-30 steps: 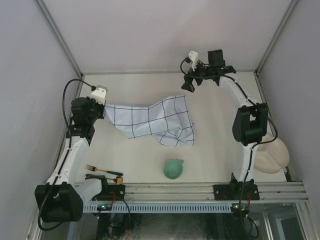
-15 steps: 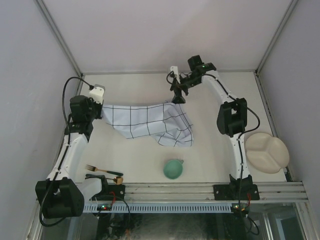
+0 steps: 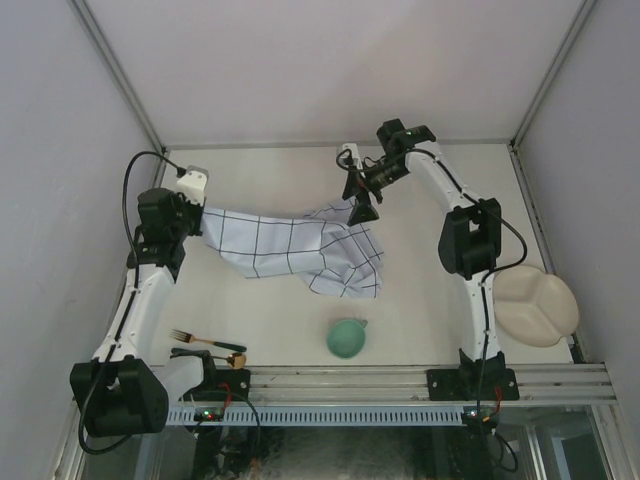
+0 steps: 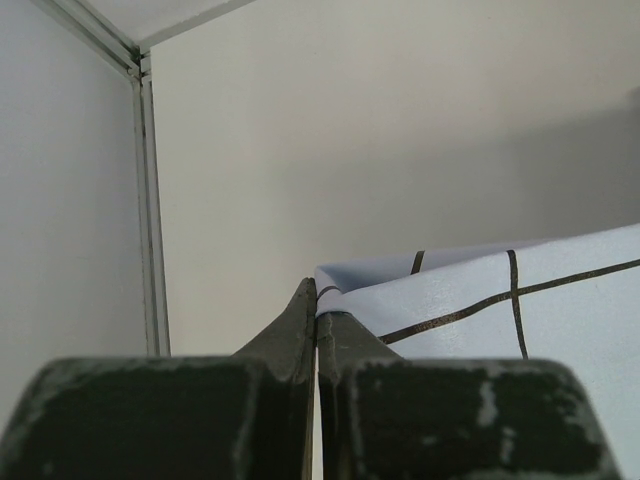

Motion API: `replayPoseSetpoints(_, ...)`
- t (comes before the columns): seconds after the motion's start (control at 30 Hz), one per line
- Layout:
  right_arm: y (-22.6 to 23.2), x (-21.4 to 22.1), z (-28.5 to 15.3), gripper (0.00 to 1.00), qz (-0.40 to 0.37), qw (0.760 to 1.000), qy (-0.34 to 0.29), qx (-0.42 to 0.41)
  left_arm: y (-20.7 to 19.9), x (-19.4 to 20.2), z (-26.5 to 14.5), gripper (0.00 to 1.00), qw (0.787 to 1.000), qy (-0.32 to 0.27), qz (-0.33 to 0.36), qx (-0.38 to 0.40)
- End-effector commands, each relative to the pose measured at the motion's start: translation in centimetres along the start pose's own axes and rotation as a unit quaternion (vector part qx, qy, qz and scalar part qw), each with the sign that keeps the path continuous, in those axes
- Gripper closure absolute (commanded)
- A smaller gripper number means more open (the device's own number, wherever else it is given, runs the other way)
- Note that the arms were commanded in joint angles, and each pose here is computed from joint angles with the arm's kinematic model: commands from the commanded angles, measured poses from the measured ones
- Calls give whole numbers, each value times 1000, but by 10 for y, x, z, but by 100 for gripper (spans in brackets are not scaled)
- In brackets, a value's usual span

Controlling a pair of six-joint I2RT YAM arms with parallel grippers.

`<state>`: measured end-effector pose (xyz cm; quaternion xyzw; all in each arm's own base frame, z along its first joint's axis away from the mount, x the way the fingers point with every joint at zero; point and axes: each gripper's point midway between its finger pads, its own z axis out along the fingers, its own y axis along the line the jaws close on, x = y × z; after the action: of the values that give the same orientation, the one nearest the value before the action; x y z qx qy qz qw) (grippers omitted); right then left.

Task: Set the dinner table for one person
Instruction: Flatten out the napkin at the center of the board.

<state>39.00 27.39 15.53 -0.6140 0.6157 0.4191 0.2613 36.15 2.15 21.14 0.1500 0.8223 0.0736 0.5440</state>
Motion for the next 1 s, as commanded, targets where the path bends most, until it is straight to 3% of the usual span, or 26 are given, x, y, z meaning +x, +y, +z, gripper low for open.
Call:
replayPoseSetpoints(0.0,23,-35,-34,1,-21,999,-38,15,16,-26,-7,100,999,-34,12,-25)
replayPoseSetpoints(0.37,36,-24,-34,0,6,998,-60,7,16,-31,-8,100,999,-41,12,-22)
replayPoseSetpoints(0.97,-3,-31,4,0,-4,996,-92,0,17,-21,-12,100,999,-24,15,-24)
